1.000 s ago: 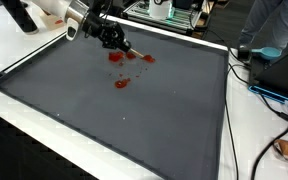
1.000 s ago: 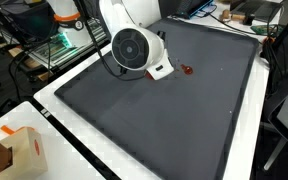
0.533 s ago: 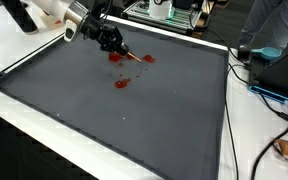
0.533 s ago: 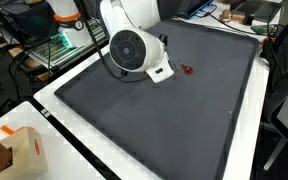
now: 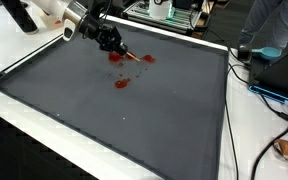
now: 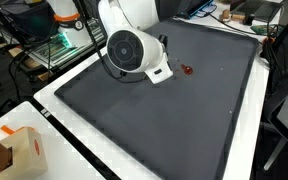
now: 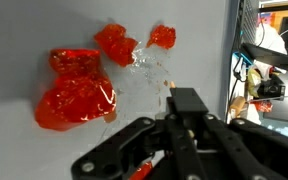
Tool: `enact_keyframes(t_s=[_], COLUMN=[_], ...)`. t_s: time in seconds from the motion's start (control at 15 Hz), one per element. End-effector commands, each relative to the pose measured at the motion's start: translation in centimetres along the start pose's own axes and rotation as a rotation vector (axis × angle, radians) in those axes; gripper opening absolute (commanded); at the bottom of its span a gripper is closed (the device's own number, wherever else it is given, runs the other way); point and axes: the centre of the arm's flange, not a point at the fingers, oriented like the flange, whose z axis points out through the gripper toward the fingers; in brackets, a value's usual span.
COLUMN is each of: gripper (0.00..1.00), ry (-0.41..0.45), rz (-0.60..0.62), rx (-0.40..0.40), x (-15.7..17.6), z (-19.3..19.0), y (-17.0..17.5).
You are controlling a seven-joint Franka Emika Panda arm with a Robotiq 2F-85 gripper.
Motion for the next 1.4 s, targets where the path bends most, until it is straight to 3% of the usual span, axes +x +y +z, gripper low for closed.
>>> enact_keyframes(t_s=[0.0,0.53,1.33], gripper=[0.03,0.03,0.03], ry=[0.018,0.005,-0.109], rz=[0.032,0.118,0.308], rx=[-0.001,-0.091,-0.432], x=[-0.5,-0.7,-0.8], z=[-1.1,-3.9,-6.9], y=[-0.6,-3.8,-10.2])
